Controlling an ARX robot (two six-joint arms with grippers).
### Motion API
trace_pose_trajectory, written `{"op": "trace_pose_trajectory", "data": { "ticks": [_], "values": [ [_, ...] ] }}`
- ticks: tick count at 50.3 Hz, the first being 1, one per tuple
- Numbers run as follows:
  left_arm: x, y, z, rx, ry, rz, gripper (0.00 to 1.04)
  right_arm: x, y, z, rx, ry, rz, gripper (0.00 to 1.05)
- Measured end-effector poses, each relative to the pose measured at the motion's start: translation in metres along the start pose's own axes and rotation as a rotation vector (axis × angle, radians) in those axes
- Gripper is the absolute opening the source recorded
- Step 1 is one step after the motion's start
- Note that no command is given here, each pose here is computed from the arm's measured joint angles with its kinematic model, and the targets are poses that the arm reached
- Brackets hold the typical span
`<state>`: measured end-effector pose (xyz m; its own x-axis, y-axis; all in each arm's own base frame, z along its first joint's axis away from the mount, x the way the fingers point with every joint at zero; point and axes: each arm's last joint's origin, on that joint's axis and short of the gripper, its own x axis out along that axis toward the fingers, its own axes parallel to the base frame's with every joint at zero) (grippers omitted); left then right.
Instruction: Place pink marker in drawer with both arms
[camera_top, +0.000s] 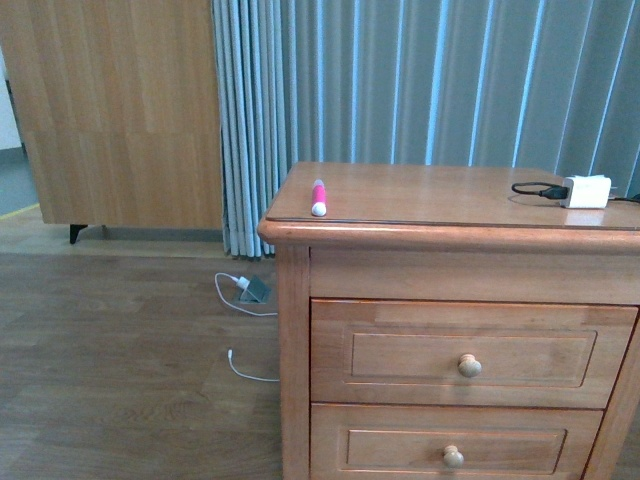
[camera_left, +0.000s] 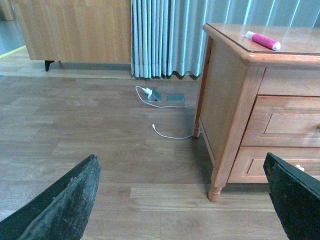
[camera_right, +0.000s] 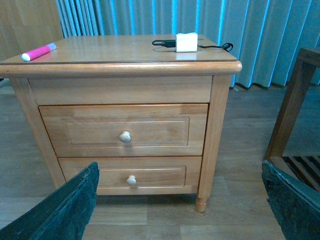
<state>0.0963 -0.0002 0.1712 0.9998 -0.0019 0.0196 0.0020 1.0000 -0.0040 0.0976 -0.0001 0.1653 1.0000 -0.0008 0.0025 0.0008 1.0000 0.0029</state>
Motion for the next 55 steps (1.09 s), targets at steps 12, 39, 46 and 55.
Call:
{"op": "trace_pose_trajectory", "data": {
  "ticks": [12, 39, 46, 55],
  "values": [
    [0.0000, 0.0000, 0.0000, 0.000, 0.000, 0.000, 0.99, 0.0000, 0.0000, 0.0000, 0.000, 0.000, 0.000, 0.96],
    [0.0000, 0.0000, 0.0000, 0.000, 0.000, 0.000, 0.99, 0.0000, 0.0000, 0.0000, 0.000, 0.000, 0.000, 0.96],
    [0.0000, 0.0000, 0.0000, 0.000, 0.000, 0.000, 0.99, 0.0000, 0.0000, 0.0000, 0.000, 0.000, 0.000, 0.96],
    [0.0000, 0.0000, 0.0000, 0.000, 0.000, 0.000, 0.99, 0.0000, 0.0000, 0.0000, 0.000, 0.000, 0.000, 0.96]
  ]
}}
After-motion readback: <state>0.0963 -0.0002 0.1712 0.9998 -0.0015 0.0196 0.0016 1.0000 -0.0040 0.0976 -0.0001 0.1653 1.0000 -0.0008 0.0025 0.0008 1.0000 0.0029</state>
